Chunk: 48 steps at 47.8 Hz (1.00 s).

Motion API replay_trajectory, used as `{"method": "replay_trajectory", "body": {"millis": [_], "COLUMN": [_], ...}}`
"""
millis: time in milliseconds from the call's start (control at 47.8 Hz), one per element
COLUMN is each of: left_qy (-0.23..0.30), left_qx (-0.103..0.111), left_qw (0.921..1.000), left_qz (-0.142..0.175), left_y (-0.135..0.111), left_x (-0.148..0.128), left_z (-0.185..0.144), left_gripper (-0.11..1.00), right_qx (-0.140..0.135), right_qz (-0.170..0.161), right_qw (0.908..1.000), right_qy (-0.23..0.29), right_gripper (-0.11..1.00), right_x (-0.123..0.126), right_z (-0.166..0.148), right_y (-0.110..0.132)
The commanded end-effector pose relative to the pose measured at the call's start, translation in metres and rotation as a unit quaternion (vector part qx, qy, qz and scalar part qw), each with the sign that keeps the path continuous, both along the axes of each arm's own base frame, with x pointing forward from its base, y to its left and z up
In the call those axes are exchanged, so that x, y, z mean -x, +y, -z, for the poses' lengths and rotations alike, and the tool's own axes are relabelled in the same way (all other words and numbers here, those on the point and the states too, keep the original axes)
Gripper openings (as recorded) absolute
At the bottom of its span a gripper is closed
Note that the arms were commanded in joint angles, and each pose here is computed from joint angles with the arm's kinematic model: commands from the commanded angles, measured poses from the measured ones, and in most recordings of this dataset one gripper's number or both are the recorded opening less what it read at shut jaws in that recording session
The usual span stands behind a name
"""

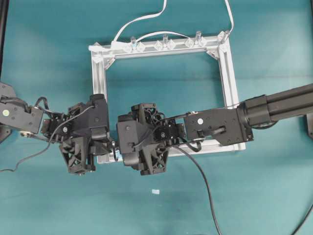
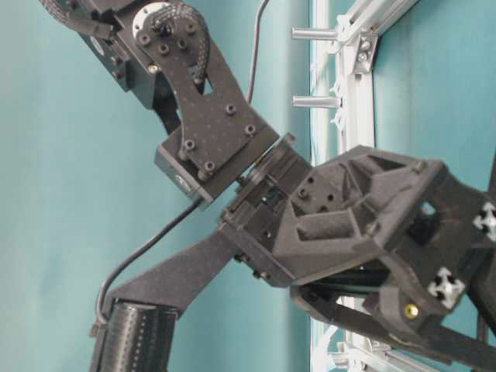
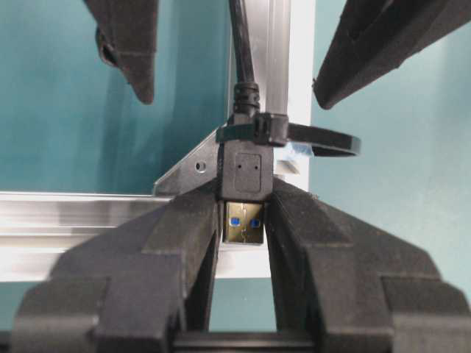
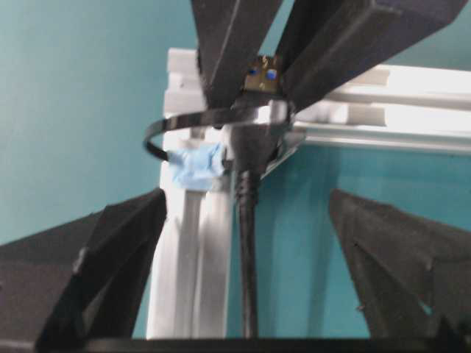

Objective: Insert the wire through the string loop located on the left side.
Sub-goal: 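Open the right gripper and pull the plug leftward with the left gripper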

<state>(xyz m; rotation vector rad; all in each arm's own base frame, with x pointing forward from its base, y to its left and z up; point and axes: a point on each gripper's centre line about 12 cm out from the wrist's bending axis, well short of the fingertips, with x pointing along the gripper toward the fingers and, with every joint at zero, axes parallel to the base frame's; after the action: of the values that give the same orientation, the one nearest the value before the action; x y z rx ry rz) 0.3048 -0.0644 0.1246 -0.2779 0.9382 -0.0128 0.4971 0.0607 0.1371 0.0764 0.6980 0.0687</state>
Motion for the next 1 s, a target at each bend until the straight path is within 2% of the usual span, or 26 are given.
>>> {"method": "replay_trajectory", "body": {"millis": [0, 230, 565, 983], "left_qy": [-0.022, -0.001, 0.032, 0.072], "left_qx": [0.002, -0.001, -0.003, -0.002], "left_qw": [0.9998, 1.0000, 0.9995, 0.9970], "left_qz": [0.003, 0.004, 0.005, 0.029], "left_y": [-0.001, 0.000, 0.005, -0.004], "left_x": [-0.007, 0.003, 0.034, 0.074], "left_z": [-0.012, -0.015, -0.025, -0.029], "left_gripper": [0.18, 0.18, 0.18, 0.18], "right_qx": [-0.001, 0.000, 0.000, 0.001], "right_qz": [-0.003, -0.004, -0.007, -0.011], "right_qw": [0.9998, 0.9999, 0.9999, 0.9999], "right_qy": [-0.018, -0.016, -0.015, -0.007], "right_gripper": [0.92, 0.91, 0.91, 0.91], "right_x": [-0.002, -0.002, -0.001, 0.001], "right_z": [-0.015, -0.014, -0.014, -0.013], "right_y": [0.002, 0.003, 0.006, 0.010]}}
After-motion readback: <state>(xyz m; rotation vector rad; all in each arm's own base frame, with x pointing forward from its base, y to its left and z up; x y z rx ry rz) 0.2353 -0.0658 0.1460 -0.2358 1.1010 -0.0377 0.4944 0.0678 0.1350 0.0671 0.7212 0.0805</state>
